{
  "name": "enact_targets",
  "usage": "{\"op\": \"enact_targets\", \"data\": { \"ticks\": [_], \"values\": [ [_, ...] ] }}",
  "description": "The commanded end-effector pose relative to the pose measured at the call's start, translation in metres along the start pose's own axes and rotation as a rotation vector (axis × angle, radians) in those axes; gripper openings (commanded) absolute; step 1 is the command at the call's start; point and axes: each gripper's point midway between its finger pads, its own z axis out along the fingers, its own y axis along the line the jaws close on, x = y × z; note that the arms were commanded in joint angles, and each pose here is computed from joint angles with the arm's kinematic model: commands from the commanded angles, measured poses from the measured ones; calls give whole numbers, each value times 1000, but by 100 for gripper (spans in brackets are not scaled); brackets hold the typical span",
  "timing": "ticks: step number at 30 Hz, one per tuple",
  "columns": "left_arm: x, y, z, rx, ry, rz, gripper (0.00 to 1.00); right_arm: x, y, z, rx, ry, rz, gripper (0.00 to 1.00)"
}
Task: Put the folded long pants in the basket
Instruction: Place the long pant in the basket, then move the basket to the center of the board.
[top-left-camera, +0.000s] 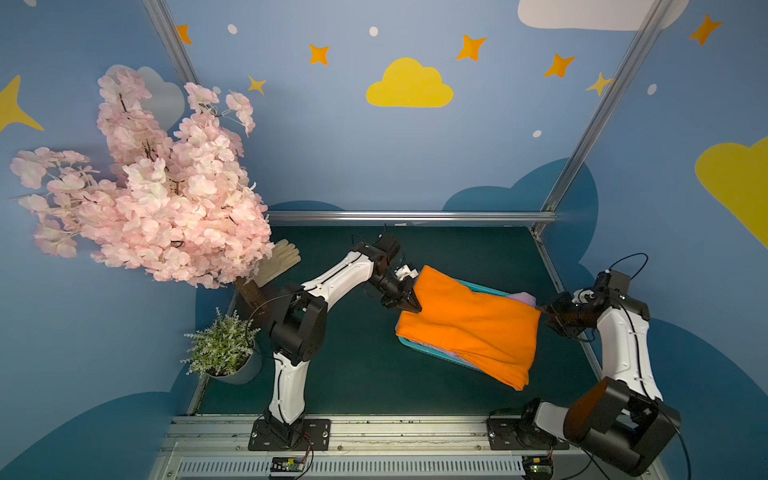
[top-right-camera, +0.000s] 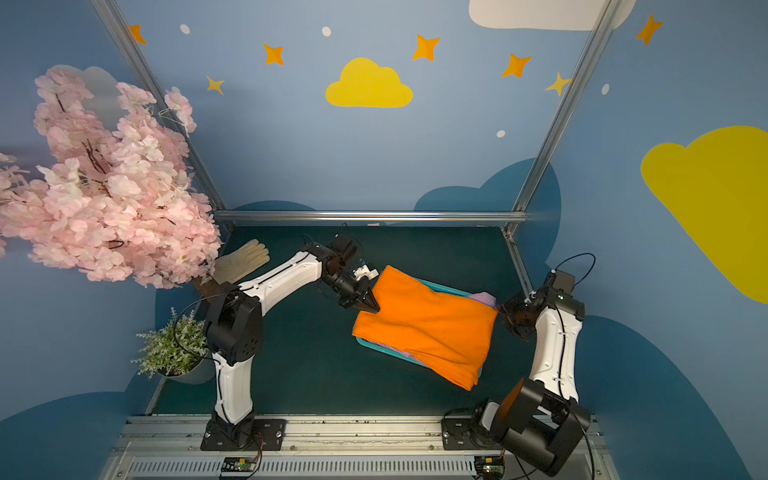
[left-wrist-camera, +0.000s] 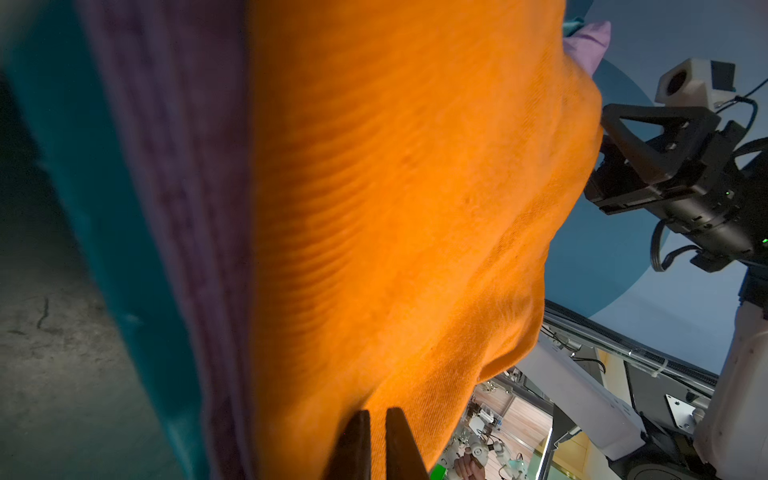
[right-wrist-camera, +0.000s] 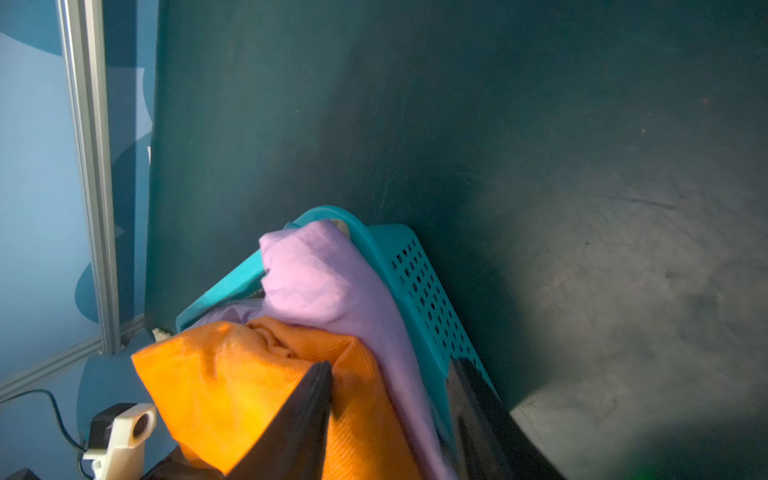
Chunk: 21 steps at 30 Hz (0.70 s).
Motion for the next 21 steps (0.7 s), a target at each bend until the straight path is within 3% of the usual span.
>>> {"op": "enact_targets", "data": {
  "ticks": [1,8,11,14,17,19,21],
  "values": [
    [4,-21,-21,-22,-36,44,15,7,8,-41,29,-60,-34,50],
    [5,-26,-21,-33,-44,58,14,61,49,-79,-126,-16,-148,45],
    [9,-27,-13,-25,-31,67,13,104,59,-64,-219,119,-180,41],
    [9,-21,-9,-43,-24,57,13,118,35,-45,-150,141,-172,40],
    [8,-24,-15,-64,-47,68,16,97,2,-42,15,-10,-199,54],
    [8,-33,-23,-59,-74,96,25,72,-30,-50,194,-170,-144,76],
    [8,-38,-31,-58,-97,111,28,60,-41,-55,284,-211,-132,80]
  ]
}}
